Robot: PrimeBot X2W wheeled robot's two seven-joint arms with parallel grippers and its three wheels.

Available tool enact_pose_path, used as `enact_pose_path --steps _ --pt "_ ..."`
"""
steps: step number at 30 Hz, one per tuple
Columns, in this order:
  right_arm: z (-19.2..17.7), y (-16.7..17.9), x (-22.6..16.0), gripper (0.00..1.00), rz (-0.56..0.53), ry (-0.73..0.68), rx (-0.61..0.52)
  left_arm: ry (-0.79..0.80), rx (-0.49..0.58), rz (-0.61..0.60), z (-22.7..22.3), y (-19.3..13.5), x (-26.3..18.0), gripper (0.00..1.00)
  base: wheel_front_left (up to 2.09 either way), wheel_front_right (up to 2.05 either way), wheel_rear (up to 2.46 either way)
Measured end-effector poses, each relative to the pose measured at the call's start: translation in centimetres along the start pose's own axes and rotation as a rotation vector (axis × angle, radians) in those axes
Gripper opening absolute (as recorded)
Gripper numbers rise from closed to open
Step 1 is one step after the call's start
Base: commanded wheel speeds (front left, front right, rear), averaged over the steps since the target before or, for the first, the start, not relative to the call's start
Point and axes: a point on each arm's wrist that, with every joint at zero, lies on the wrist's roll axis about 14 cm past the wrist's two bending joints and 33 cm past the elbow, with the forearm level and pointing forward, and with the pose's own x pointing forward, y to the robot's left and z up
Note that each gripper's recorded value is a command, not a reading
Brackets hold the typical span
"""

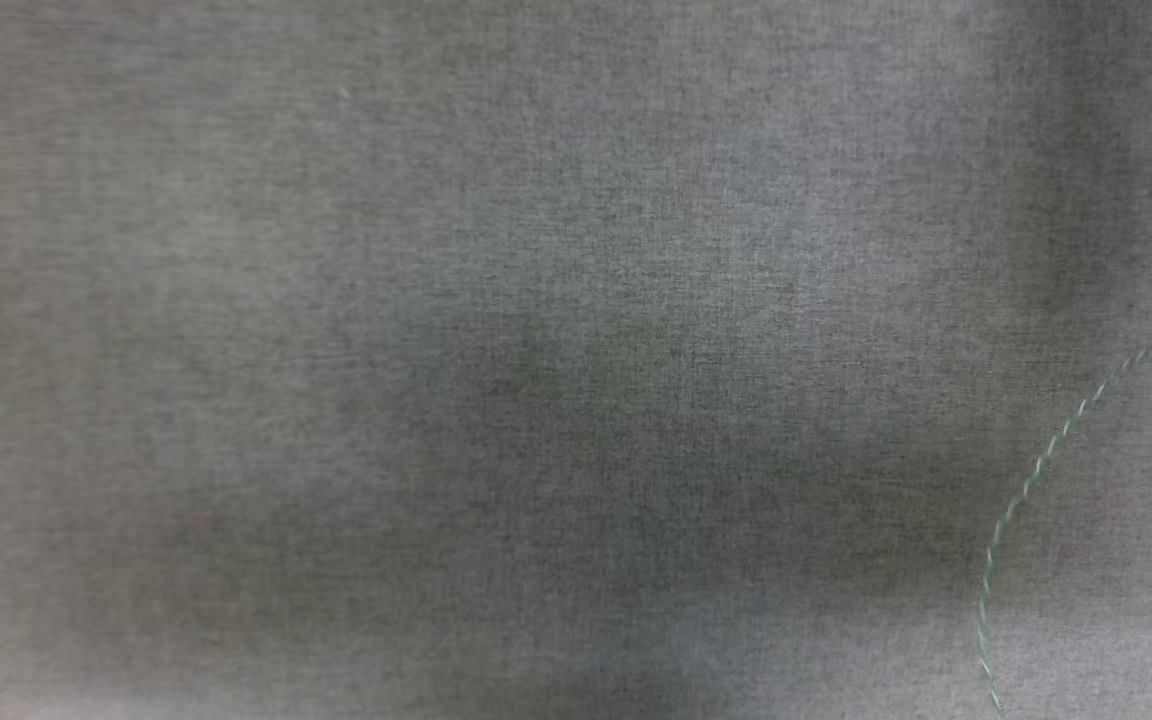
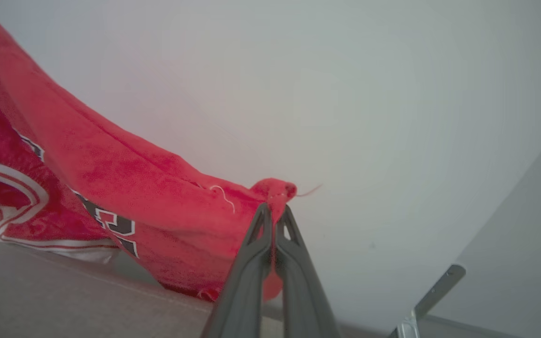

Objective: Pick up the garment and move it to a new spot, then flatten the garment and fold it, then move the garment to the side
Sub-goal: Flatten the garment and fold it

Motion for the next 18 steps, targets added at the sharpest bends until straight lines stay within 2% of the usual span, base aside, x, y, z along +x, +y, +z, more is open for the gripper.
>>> enact_pose_path --steps 4,9,14,18 --pt "-1.5 1.2 -1.1 0.00 0.028 0.073 0.040 0.091 -0.031 0.031 -3.3 1.1 -2.5 0.00 0.00 0.00 0.00" --pt "-2.5 1.9 -3.8 0.00 0.057 0.201 0.043 0.198 -0.041 -0.015 -5.6 -0.8 -6.2 0.00 0.00 0.00 0.00" --pt "-2.8 2.8 -7.7 0.00 0.092 0.324 0.073 0.276 -0.055 -0.051 -6.1 -1.8 -11.0 0.00 0.00 0.00 0.00" --pt "-1.3 1.8 -10.8 0.00 0.105 0.348 0.105 0.314 -0.045 -0.099 -5.8 -2.7 -15.2 0.00 0.00 0.00 0.00"
